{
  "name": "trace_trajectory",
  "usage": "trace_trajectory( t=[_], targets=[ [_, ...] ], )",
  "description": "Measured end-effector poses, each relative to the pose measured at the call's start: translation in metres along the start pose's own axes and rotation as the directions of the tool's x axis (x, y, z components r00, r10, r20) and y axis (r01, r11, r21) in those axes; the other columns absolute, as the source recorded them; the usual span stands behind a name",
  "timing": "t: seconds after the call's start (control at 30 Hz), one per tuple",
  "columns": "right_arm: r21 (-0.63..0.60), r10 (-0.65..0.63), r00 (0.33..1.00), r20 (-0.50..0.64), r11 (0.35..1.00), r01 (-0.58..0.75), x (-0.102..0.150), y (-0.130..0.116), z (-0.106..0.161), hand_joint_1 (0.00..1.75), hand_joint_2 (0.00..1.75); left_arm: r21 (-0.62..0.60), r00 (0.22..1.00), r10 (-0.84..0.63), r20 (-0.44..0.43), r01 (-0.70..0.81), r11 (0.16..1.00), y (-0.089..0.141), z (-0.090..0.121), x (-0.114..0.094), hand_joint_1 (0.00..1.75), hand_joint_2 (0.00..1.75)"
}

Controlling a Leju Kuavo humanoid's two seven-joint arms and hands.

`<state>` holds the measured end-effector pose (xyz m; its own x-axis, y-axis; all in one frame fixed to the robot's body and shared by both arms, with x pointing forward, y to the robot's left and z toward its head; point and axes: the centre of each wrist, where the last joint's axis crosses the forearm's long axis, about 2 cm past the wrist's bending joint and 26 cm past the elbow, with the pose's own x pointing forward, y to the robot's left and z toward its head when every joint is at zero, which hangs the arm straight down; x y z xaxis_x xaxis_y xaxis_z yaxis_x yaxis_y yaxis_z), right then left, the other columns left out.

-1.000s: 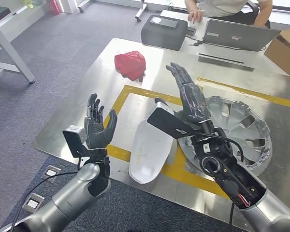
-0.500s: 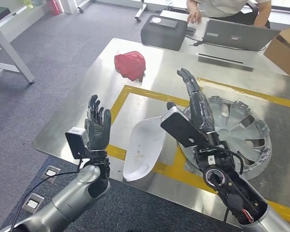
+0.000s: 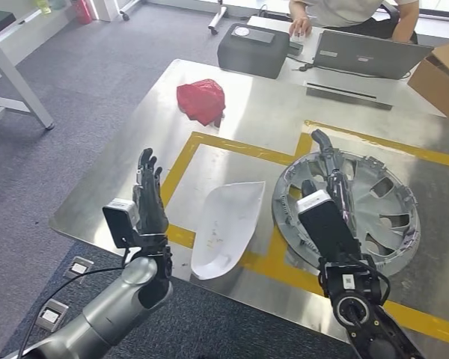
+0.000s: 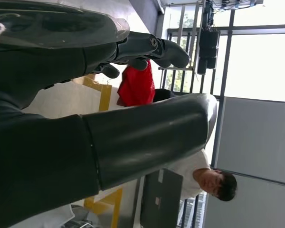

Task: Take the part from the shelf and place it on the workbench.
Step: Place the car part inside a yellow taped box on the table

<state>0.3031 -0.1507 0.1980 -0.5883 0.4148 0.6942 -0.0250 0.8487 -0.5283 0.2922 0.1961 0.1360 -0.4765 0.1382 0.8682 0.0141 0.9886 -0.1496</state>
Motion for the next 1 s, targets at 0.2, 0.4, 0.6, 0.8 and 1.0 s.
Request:
trace_trajectory(
  t=[0.2, 0.4, 0.6, 0.8, 1.0],
  targets=[
    [-0.015, -0.054, 0.998, -0.014, 0.998, 0.054, -0.001, 0.000, 0.013, 0.00, 0.00, -0.002, 1.000, -0.002, -0.001, 0.002, 1.000, -0.001, 0.003, -0.001, 0.00, 0.00],
    [-0.024, -0.072, 0.997, -0.028, 0.997, 0.071, -0.002, 0.000, 0.019, 0.00, 0.00, -0.002, 1.000, -0.002, -0.003, 0.002, 1.000, -0.002, 0.005, -0.001, 0.00, 0.00],
    [-0.023, -0.082, 0.996, -0.036, 0.996, 0.081, -0.002, 0.001, 0.025, 0.00, 0.00, -0.004, 1.000, -0.002, -0.001, 0.002, 1.000, -0.004, 0.005, -0.001, 0.00, 0.00],
    [-0.025, -0.084, 0.996, -0.035, 0.996, 0.084, -0.002, 0.001, 0.026, 0.00, 0.00, -0.004, 1.000, -0.001, -0.001, 0.001, 1.000, -0.005, 0.005, -0.001, 0.00, 0.00],
    [-0.025, -0.092, 0.995, -0.036, 0.996, 0.091, -0.001, 0.001, 0.027, 0.00, 0.00, -0.002, 1.000, -0.008, -0.007, 0.008, 1.000, -0.005, 0.005, -0.001, 0.00, 0.00]
  ],
)
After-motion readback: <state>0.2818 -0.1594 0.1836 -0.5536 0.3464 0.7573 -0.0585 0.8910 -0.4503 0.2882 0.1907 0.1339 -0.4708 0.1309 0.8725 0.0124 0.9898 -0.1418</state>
